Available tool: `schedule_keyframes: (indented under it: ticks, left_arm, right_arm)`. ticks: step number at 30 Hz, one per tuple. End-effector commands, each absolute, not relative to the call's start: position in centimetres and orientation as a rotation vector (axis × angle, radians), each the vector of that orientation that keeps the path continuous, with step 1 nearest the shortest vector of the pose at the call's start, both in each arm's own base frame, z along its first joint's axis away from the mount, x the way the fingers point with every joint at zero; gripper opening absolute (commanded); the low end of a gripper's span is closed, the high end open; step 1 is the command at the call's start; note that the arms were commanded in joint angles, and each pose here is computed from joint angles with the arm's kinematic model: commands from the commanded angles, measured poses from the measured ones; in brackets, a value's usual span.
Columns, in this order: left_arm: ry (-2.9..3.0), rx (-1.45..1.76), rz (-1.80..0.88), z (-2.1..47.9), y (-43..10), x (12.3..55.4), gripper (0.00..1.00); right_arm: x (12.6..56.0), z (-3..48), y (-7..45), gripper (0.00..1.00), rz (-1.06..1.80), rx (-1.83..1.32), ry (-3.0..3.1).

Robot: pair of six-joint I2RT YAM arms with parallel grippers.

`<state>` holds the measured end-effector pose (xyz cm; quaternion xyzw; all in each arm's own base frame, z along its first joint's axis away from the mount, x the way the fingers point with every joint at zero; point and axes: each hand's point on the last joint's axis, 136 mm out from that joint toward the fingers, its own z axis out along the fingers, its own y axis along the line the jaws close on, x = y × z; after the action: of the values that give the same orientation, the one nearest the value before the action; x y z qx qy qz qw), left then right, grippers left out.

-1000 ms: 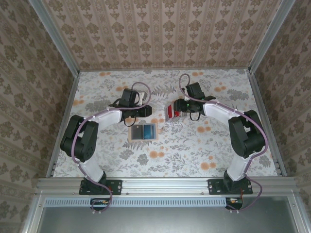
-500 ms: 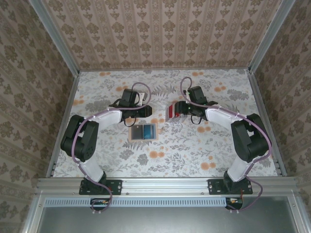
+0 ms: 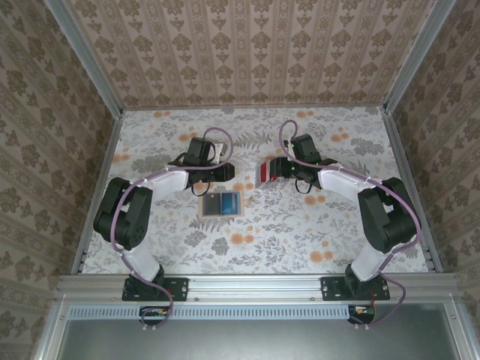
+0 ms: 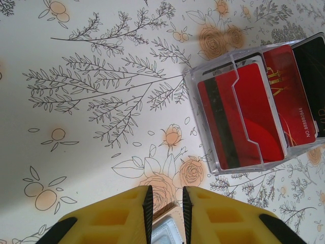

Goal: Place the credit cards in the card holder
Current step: Pick up the credit card from the storage box.

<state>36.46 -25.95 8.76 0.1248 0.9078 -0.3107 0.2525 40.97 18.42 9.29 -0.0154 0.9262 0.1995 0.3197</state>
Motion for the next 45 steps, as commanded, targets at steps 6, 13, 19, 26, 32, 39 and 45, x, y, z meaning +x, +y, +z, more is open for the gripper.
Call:
schedule_keyframes:
  ticks: [6,13,19,26,32,39,45]
  left_arm:
    - [2.466,0.374,-0.852,8.2,-25.9,36.4,0.25]
    - [2.469,0.375,-0.849,8.2,-25.9,36.3,0.25]
    - [2.47,0.377,-0.844,8.2,-25.9,36.4,0.25]
    - [2.468,0.378,-0.846,8.3,-25.9,36.3,0.25]
    - [2.468,0.377,-0.849,8.3,-25.9,36.3,0.25]
    - [2.469,0.378,-0.854,8.2,-26.0,36.3,0.25]
    - [2.471,0.379,-0.856,8.1,-26.0,36.3,0.25]
  right_arm:
    - [40.3,10.3,18.9,0.55,0.561,-0.069,2.409]
    - [40.3,10.7,19.3,0.56,0.594,-0.083,2.393]
    - [40.3,10.9,19.6,0.56,0.619,-0.098,2.383]
    - [40.2,11.6,19.7,0.56,0.633,-0.107,2.356]
    - [40.1,12.0,19.7,0.56,0.64,-0.112,2.341]
    - [40.1,12.1,19.8,0.56,0.644,-0.113,2.339]
    - [40.1,12.0,19.6,0.48,0.633,-0.105,2.343]
